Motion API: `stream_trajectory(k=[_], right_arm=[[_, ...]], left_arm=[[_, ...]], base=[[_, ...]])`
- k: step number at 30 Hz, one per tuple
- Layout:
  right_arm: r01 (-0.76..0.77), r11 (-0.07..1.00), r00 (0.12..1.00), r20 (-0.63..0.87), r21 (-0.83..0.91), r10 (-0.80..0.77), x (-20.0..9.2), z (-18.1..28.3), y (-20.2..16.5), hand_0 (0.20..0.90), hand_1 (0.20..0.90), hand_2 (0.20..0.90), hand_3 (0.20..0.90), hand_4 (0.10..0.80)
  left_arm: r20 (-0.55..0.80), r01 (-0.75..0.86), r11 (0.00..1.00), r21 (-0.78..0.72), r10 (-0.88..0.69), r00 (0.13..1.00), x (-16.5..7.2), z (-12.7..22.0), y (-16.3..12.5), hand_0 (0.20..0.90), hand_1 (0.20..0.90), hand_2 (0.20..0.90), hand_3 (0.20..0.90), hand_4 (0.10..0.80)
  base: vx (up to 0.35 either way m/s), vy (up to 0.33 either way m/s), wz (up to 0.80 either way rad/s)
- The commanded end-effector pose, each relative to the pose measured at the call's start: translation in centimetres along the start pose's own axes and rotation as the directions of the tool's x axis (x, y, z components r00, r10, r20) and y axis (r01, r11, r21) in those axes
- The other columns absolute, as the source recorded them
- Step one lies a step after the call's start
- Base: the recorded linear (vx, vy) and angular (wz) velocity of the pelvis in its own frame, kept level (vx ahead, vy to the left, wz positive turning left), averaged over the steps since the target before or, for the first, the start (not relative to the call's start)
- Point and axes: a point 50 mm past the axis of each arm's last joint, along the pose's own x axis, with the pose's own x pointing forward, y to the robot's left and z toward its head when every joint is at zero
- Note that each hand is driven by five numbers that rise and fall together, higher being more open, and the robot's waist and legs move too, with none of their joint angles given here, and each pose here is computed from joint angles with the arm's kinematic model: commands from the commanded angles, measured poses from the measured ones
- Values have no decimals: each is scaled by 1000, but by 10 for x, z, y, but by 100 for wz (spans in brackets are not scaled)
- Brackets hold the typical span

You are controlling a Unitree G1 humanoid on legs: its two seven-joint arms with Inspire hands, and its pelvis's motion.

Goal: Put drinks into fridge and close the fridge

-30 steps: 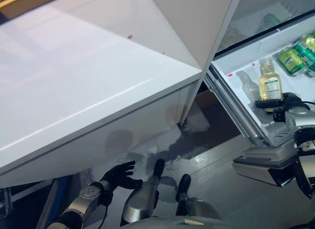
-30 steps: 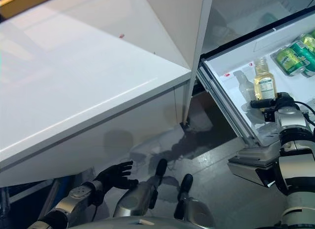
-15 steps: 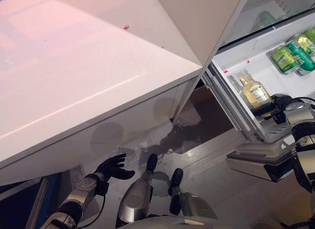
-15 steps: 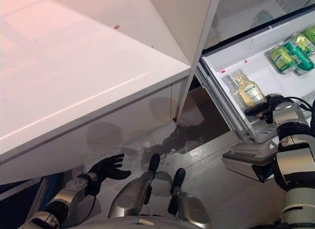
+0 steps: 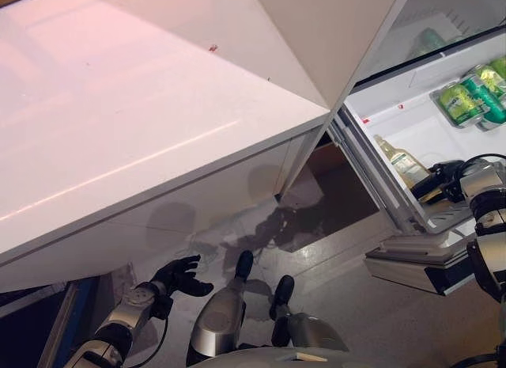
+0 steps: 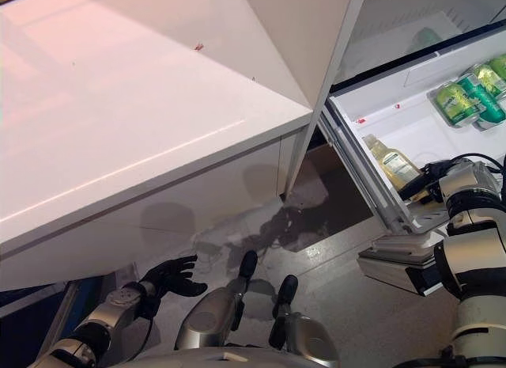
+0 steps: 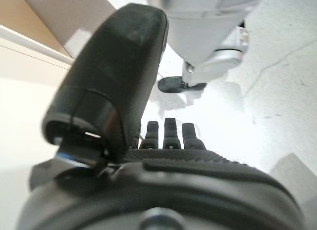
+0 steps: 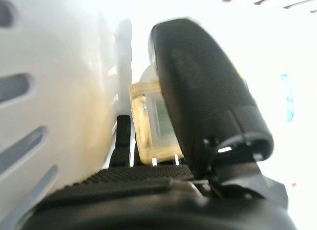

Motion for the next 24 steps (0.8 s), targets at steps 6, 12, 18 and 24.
stream_trajectory(k=[6,12,18,24], right_arm=[[88,996,944,318,11,-87,-33,45,-27,900,900,900,900,800],[103,985,826,541,137,-162,-61,67,-35,900,900,900,900,800],[100,928,627,702,358,-338,-94,72,-52,900,900,900,900,800],[48,688,441,603,724,-665,-110,47,-65,900,900,900,900,800]], left_arm=[[-123,14,1000,18,-11,992,-6,-36,-6,900,900,900,900,800],[-154,11,1000,26,-7,988,-8,-47,-8,900,900,900,900,800],[-183,0,1000,0,0,983,-7,-57,-14,900,900,900,900,800],[-231,13,999,-32,-20,973,-9,-73,-29,900,900,900,900,800]], base=[[6,29,-3],[14,41,-19],[2,70,-25],[41,64,-29]])
